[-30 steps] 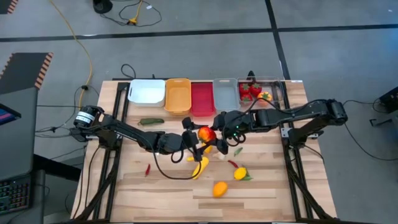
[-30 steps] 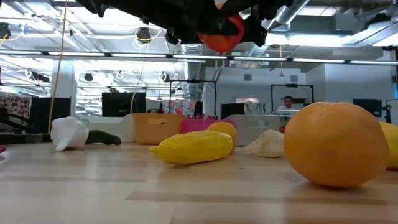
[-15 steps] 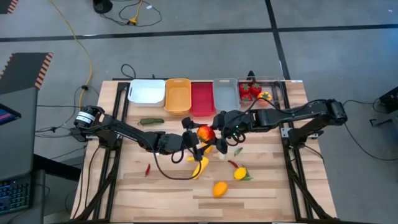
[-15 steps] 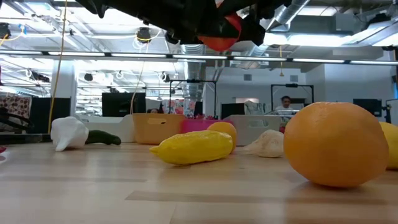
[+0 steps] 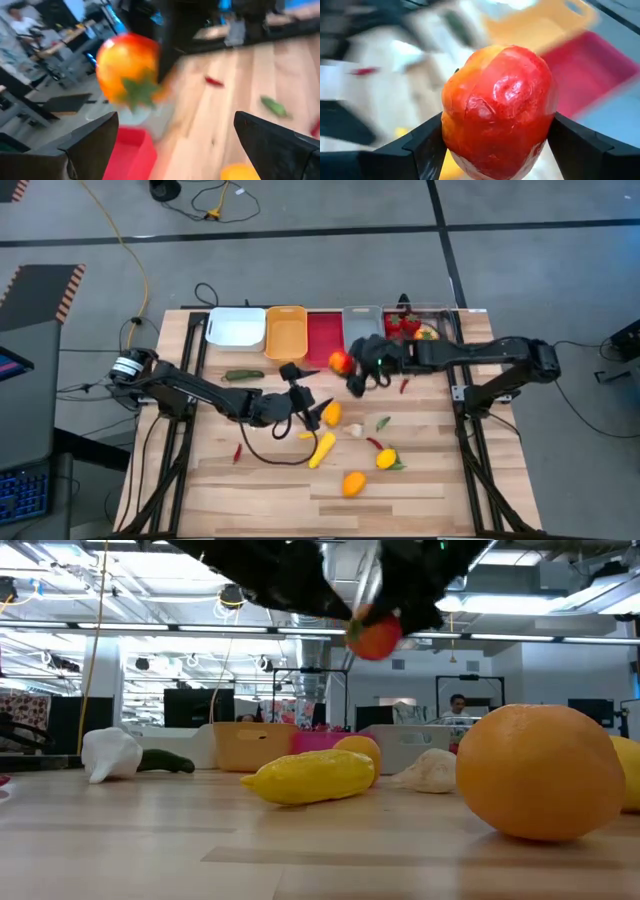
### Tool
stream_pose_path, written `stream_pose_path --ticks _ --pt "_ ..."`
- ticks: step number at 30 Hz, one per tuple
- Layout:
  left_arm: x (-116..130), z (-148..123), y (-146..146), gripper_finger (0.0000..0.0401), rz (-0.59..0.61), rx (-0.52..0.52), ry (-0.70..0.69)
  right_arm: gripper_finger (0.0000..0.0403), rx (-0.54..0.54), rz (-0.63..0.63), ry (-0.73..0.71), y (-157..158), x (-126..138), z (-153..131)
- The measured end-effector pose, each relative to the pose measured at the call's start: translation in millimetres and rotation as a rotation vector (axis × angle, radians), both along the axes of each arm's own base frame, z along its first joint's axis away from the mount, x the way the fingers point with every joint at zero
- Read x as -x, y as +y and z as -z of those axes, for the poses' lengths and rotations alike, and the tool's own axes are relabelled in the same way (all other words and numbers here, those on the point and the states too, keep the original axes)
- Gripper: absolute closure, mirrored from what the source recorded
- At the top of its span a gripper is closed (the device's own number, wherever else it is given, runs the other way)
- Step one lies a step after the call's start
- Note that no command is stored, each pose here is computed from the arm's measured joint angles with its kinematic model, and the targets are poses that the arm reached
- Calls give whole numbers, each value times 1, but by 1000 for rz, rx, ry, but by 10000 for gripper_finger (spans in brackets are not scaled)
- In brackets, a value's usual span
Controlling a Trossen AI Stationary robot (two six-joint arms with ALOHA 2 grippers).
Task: Sort produce into baskets
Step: Put the orange tomato into the transparent bin
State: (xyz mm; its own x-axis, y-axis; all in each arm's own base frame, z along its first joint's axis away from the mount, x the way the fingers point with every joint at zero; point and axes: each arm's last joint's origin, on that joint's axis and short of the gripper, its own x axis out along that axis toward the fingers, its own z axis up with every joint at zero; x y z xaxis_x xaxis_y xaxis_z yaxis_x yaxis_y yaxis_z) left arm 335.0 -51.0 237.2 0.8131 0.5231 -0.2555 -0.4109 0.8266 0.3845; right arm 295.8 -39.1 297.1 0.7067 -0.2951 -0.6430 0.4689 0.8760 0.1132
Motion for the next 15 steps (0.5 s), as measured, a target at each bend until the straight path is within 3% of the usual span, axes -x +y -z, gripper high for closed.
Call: stream_pose_path --ticks 8,15 --pt "11 0 5 16 127 49 140 76 10 310 167 -78 39 6" --pt "13 6 12 16 112 25 218 66 -48 542 279 -132 80 14"
